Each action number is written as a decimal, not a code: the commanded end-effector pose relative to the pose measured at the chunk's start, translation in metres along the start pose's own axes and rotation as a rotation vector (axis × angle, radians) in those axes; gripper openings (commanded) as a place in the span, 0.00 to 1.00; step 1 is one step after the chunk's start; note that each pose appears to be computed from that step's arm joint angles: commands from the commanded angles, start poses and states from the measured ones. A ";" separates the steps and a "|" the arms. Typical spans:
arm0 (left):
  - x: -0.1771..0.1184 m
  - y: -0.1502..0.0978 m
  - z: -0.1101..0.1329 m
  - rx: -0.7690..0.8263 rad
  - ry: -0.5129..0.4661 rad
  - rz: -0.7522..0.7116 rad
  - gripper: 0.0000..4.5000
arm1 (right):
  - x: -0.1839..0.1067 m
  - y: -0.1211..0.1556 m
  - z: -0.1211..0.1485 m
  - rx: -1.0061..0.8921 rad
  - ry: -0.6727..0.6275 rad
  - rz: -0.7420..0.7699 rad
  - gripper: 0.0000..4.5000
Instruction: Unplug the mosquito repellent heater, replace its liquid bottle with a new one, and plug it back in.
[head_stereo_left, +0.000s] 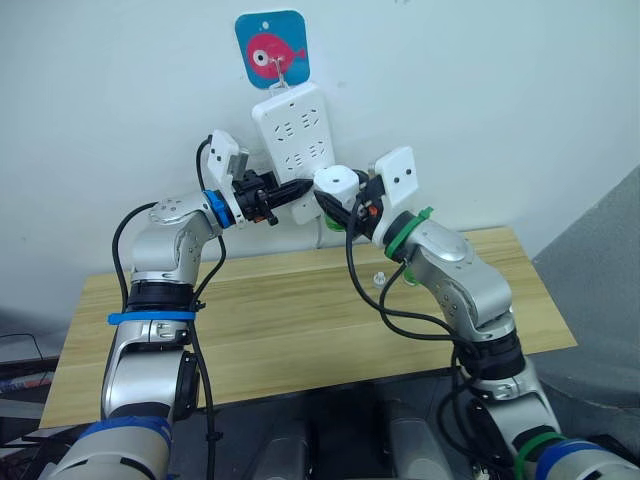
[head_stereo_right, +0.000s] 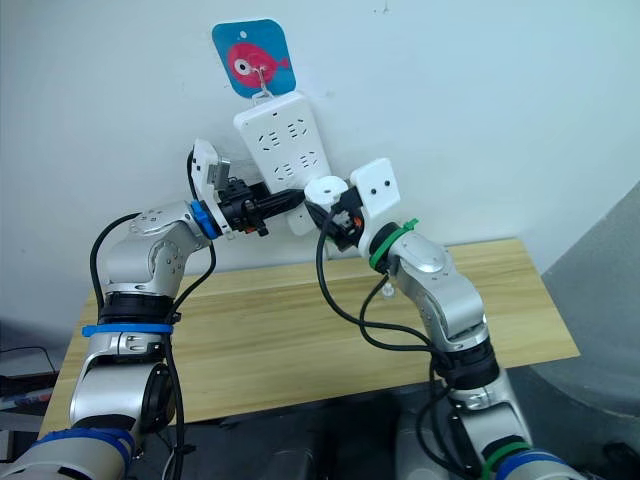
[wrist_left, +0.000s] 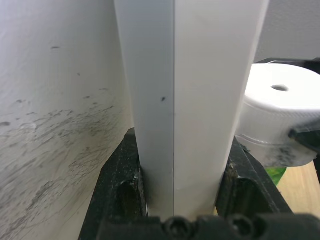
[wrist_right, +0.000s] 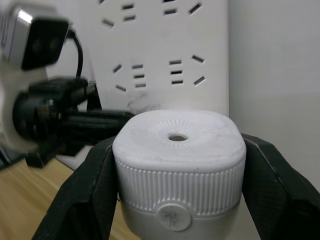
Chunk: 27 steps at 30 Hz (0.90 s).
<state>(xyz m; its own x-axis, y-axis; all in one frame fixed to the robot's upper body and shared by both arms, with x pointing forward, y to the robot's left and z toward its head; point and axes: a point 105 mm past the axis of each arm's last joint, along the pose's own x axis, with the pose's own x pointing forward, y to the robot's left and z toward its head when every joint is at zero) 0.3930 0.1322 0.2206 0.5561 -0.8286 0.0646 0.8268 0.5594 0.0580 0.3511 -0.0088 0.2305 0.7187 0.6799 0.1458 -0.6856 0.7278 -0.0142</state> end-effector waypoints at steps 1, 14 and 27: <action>0.020 -0.034 0.008 0.033 -0.029 -0.189 0.31 | 0.005 -0.003 0.015 -0.068 -0.027 -0.015 0.67; 0.018 -0.029 0.007 0.037 -0.025 -0.164 0.31 | 0.004 -0.002 0.010 -0.191 -0.012 -0.004 0.67; 0.015 -0.014 0.004 0.071 -0.015 -0.087 0.31 | -0.043 -0.001 -0.001 -0.199 0.069 0.051 0.99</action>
<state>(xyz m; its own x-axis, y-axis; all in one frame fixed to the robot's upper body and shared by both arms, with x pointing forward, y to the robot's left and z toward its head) 0.3945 0.1245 0.2216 0.5313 -0.8424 0.0901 0.8393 0.5378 0.0791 0.3315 -0.0387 0.2082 0.7180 0.6957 0.0232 -0.6785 0.7070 -0.1995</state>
